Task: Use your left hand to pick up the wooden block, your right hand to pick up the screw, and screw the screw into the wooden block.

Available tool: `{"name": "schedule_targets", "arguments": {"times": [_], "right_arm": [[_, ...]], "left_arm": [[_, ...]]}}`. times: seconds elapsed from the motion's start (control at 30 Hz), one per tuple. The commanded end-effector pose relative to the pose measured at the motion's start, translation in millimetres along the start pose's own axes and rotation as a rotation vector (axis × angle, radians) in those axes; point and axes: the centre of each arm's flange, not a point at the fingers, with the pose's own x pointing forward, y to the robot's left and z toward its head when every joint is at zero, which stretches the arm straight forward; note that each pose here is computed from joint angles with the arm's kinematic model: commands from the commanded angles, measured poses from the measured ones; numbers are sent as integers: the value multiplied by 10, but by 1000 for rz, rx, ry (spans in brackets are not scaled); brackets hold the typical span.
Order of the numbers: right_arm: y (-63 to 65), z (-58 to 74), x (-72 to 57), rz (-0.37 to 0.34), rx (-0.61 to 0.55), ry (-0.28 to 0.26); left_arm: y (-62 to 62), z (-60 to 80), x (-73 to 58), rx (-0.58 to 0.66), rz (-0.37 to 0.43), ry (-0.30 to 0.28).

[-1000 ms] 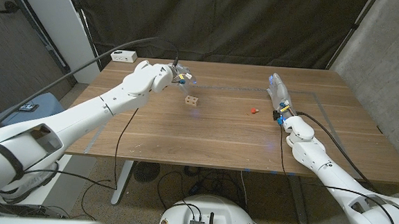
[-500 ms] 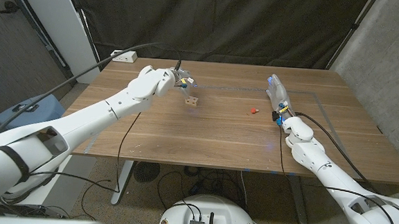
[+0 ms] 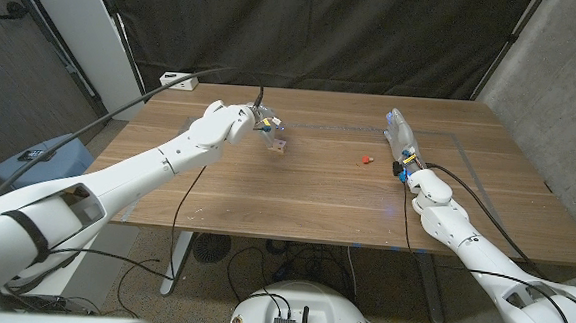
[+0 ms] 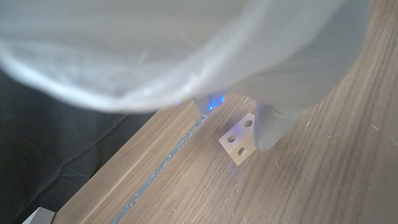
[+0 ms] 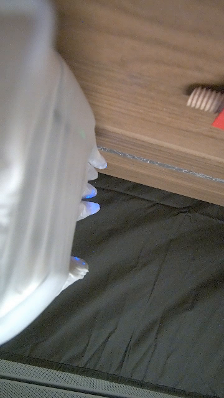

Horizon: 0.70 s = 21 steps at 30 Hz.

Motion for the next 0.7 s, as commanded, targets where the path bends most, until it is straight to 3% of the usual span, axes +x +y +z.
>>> {"name": "schedule_targets", "arguments": {"times": [0.03,0.7], "right_arm": [[-16,-18,23,0,-1,5],[-24,-61,61,-14,-6,17]], "left_arm": [[-83,24,108,4,-6,-12],[-159,65,219,-6,27,-37]]}}
